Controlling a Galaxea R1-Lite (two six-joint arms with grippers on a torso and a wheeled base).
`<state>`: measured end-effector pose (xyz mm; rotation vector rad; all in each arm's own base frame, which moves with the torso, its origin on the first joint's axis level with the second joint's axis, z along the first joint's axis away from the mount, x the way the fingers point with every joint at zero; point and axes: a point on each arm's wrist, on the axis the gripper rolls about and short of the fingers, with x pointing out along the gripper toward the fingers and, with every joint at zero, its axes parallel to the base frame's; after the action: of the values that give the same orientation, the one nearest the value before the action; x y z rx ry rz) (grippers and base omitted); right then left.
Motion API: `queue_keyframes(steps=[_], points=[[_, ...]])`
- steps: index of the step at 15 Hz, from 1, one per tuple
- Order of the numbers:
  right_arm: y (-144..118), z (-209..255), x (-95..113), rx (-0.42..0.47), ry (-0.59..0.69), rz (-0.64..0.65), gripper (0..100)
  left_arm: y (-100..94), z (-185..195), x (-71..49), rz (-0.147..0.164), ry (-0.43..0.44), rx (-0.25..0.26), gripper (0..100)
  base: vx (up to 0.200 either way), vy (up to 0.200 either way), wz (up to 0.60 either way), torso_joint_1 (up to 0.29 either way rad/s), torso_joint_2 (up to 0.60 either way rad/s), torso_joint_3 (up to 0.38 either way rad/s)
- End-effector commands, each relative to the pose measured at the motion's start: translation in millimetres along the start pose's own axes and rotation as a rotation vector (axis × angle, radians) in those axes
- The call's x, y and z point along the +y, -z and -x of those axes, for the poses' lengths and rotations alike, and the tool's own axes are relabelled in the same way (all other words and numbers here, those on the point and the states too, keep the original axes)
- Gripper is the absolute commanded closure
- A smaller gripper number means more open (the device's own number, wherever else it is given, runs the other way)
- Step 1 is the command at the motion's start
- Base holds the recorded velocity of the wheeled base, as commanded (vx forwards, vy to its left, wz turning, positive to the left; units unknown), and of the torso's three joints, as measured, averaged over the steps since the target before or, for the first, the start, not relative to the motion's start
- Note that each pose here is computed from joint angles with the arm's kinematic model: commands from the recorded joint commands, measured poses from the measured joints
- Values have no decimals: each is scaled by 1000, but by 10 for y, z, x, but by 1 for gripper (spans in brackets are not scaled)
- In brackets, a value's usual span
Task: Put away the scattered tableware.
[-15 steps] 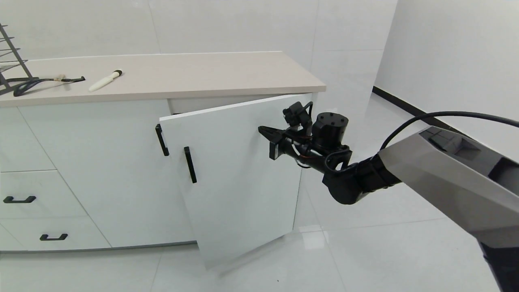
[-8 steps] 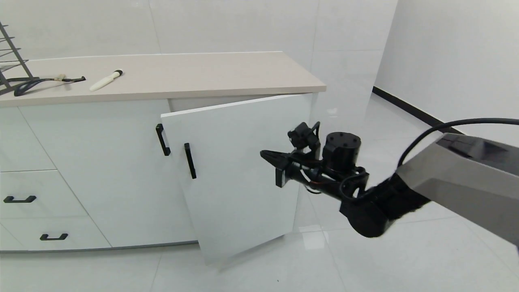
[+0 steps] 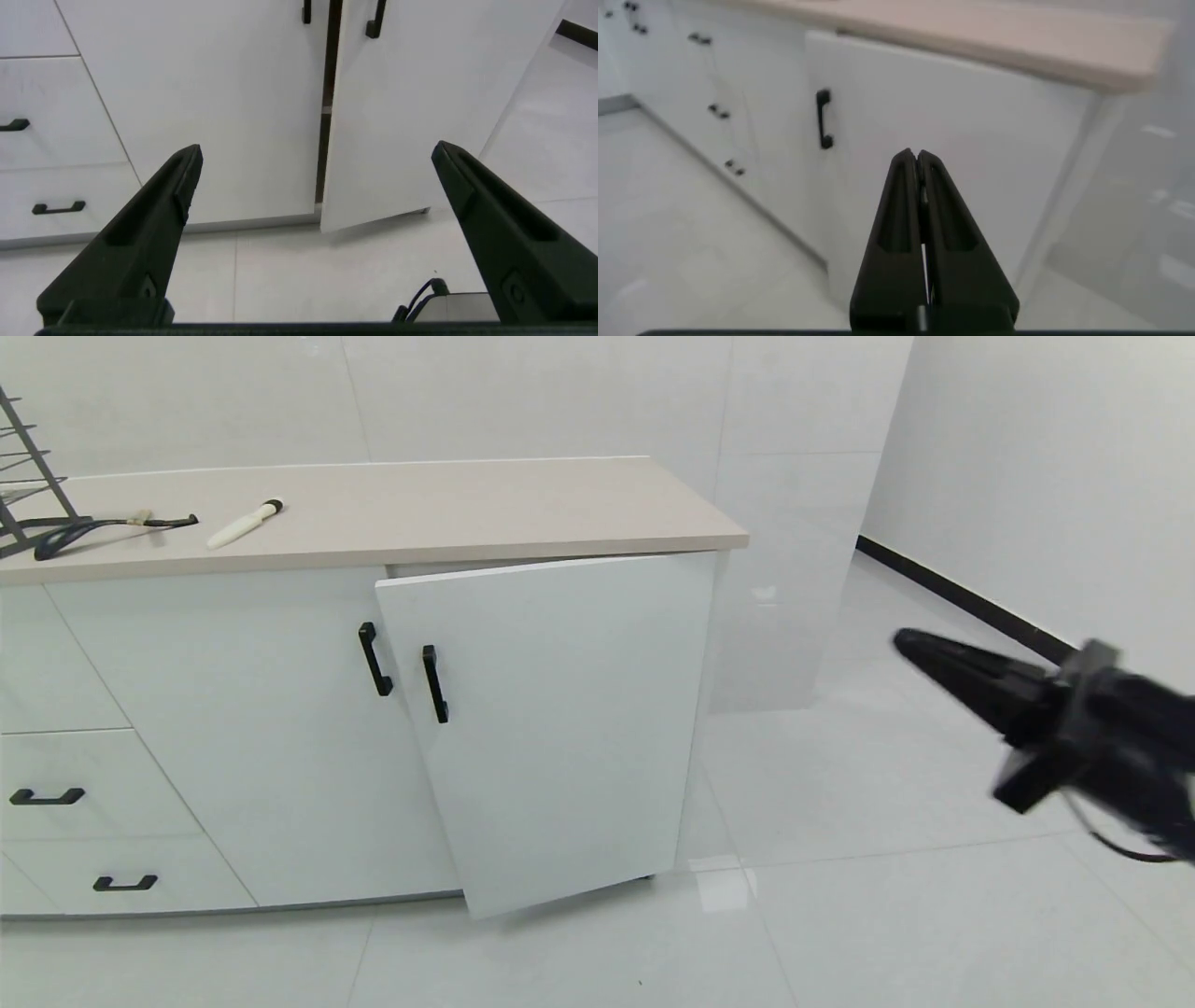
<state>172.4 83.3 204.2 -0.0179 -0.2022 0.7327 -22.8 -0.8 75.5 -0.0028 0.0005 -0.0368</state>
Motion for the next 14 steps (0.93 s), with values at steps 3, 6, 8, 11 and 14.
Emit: queue_keyframes(steps=[3, 6, 8, 11, 14], points=[[-375, 1728, 549, -274, 424, 268, 100, 0, 0, 0, 0, 0, 0, 0, 0, 0, 0, 0, 0, 0], [-91, 1959, 747, -292, 435, 284, 100, 0, 0, 0, 0, 0, 0, 0, 0, 0, 0, 0, 0, 0], [268, 2076, 838, -219, 461, 252, 100, 0, 0, 0, -1, 0, 0, 0, 0, 0, 0, 0, 0, 0], [624, 2071, 769, 85, 570, 47, 100, 0, 0, 0, 0, -2, 0, 0, 0, 0, 0, 0, 0, 0], [814, 2117, 758, 268, 694, -7, 100, 0, 0, 0, 0, -2, 0, 0, 0, 0, 0, 0, 0, 0]])
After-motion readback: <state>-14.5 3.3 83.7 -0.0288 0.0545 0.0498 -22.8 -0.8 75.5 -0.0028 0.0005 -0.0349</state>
